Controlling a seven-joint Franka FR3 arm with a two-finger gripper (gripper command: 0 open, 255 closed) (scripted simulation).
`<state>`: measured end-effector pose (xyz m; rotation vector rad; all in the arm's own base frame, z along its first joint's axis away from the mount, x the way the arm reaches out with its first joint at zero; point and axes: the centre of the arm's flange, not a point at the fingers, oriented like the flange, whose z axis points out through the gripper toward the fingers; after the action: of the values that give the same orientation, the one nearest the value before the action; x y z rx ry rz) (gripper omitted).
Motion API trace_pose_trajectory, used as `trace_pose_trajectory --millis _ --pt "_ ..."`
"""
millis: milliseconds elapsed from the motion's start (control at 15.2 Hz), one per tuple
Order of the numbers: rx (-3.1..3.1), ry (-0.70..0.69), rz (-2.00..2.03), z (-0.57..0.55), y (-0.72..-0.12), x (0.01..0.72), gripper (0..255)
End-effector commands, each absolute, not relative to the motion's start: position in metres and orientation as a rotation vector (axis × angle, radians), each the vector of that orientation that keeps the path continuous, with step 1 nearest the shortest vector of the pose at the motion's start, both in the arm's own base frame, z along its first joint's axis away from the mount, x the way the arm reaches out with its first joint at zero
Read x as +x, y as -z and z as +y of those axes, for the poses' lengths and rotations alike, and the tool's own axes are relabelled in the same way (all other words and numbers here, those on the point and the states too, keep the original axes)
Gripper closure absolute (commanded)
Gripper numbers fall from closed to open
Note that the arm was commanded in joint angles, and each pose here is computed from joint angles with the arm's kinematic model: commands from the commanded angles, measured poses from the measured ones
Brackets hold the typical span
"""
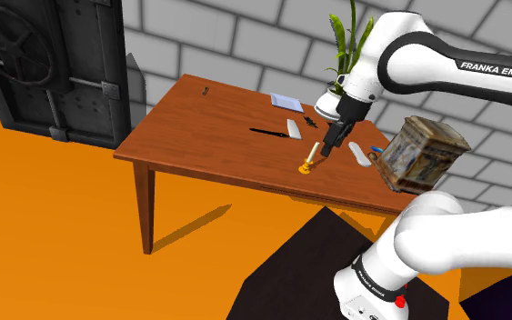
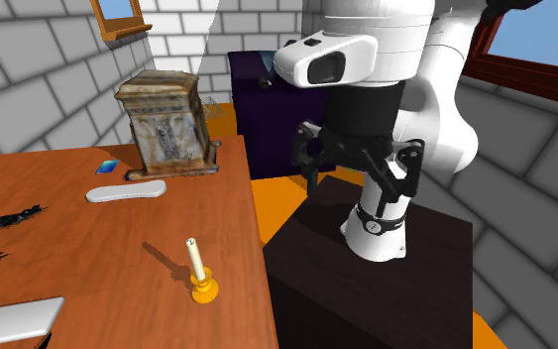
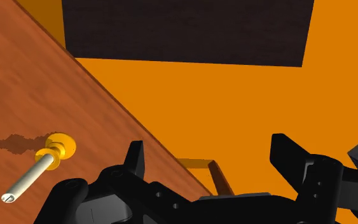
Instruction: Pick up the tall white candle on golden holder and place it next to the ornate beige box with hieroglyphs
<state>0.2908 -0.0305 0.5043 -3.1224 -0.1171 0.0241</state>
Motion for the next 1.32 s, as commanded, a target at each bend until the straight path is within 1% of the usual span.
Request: trace_pose_trajectory --millis 0,594,1188,1254 --pt "-3.121 0.049 -0.135 -0.054 -0.488 0.287 0" --pt "-3.094 0.357 -0.194 -0.151 -0.42 0.291 0" --pt "-3.036 0.66 -0.251 -0.247 -0.354 0.311 0" --pt "-3.034 0.668 -0.252 -0.249 -0.353 0.312 0"
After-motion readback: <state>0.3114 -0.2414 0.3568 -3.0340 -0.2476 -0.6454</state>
